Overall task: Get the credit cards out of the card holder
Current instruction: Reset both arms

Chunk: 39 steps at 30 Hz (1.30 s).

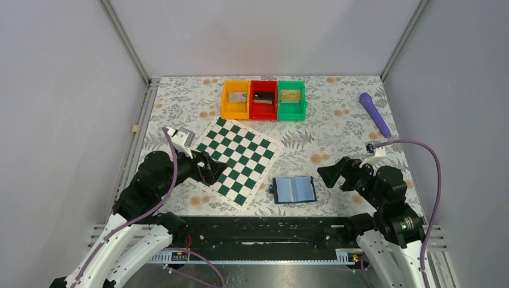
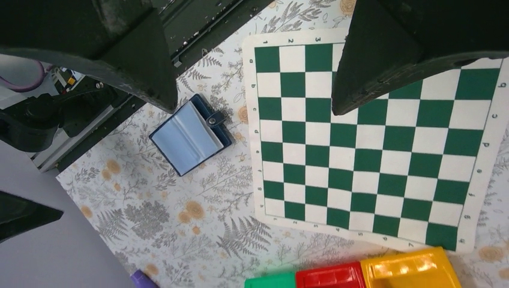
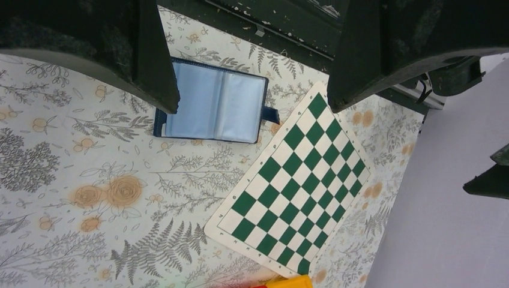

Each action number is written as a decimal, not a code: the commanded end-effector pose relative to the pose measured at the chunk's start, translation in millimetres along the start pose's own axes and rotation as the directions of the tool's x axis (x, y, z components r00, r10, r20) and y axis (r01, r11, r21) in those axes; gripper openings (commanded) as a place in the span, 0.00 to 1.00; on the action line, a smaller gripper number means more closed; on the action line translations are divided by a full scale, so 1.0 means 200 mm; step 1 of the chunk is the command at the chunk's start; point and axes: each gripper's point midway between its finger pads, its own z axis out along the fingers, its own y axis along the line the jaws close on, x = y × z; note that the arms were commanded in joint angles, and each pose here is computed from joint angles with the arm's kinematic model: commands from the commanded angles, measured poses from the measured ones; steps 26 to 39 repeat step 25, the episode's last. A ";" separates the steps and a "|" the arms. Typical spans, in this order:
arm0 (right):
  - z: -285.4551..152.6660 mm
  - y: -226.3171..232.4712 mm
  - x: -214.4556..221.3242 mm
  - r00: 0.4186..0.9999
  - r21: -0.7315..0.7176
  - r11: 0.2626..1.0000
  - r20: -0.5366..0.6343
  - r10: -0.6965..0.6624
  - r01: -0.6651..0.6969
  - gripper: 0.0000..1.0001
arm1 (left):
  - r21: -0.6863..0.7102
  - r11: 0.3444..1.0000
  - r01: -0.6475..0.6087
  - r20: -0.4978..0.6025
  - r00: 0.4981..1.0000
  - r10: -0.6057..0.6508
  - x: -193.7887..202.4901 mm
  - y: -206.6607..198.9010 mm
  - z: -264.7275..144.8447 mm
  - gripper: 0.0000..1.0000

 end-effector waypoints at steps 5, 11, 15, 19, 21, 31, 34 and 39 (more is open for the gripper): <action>-0.03 0.04 0.08 0.998 -0.051 0.998 -0.060 0.034 -0.037 0.99 | -0.050 0.996 -0.077 0.105 0.991 0.082 -0.12 0.04 -0.06 0.99; -0.03 0.08 0.02 0.999 -0.067 0.997 -0.043 0.021 -0.024 0.99 | -0.041 0.996 -0.077 0.089 0.993 0.081 -0.09 0.03 -0.06 0.99; -0.01 0.07 0.01 0.999 -0.055 0.998 -0.036 0.033 -0.035 0.99 | -0.039 0.996 -0.077 0.085 0.993 0.080 -0.09 0.03 -0.06 0.99; 0.00 0.08 -0.01 0.999 -0.064 0.997 -0.027 0.041 -0.042 0.99 | -0.039 0.996 -0.078 0.087 0.993 0.081 -0.09 0.03 -0.06 0.99; 0.01 0.08 -0.01 0.999 -0.073 0.996 -0.020 0.046 -0.047 0.99 | -0.037 0.996 -0.078 0.085 0.993 0.080 -0.09 0.03 -0.06 0.99; 0.02 0.08 -0.01 0.999 -0.078 0.996 -0.009 0.047 -0.047 0.99 | -0.031 0.996 -0.078 0.085 0.993 0.081 -0.09 0.03 -0.06 0.99; 0.02 0.08 -0.01 0.999 -0.078 0.996 -0.009 0.047 -0.047 0.99 | -0.031 0.996 -0.078 0.085 0.993 0.081 -0.09 0.03 -0.06 0.99; 0.02 0.08 -0.01 0.999 -0.078 0.996 -0.009 0.047 -0.047 0.99 | -0.031 0.996 -0.078 0.085 0.993 0.081 -0.09 0.03 -0.06 0.99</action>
